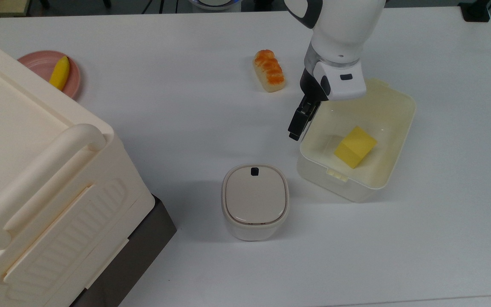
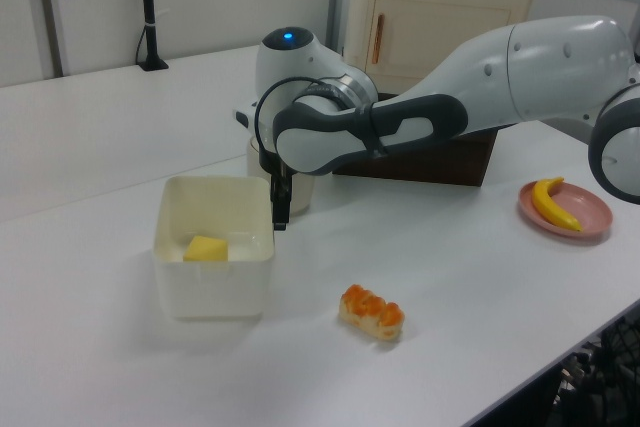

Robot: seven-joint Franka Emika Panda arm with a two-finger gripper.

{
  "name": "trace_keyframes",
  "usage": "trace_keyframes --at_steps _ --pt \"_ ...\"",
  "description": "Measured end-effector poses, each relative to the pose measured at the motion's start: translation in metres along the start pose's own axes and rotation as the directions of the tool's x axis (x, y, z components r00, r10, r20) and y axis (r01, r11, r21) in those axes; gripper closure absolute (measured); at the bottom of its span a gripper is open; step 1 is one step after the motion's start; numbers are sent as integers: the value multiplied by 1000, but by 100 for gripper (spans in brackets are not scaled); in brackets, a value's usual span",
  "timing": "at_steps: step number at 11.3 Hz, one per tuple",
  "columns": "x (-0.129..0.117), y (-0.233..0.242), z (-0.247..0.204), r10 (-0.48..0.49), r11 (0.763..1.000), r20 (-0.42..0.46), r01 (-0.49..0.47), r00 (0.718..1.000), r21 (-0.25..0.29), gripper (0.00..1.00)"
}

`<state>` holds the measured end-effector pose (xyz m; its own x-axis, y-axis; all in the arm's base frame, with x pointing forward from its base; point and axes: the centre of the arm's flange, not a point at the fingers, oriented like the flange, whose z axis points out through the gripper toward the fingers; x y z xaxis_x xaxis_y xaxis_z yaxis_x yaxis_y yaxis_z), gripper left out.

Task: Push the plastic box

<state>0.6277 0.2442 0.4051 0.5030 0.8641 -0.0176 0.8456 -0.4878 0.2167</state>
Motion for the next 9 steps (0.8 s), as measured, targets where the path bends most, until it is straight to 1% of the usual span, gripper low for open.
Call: trace_keyframes --at_steps 1,2,3,4,5,6,7,8,9 --pt "-6 8 -6 19 1000 -6 -19 1000 -9 0" --pt "-19 22 -18 53 998 -11 -53 999 -22 0" --pt "-43 39 -38 100 995 14 -100 995 -23 0" --pt "-73 54 -65 160 987 47 -160 986 -15 0" --pt "-104 66 -99 249 968 49 -250 967 7 0" --pt "-136 75 -133 350 936 32 -351 936 35 0" --pt "-165 81 -162 464 884 20 -465 885 56 0" --pt "-192 86 -184 600 797 22 -600 799 71 0" --pt "-214 88 -199 734 675 39 -734 678 77 0"
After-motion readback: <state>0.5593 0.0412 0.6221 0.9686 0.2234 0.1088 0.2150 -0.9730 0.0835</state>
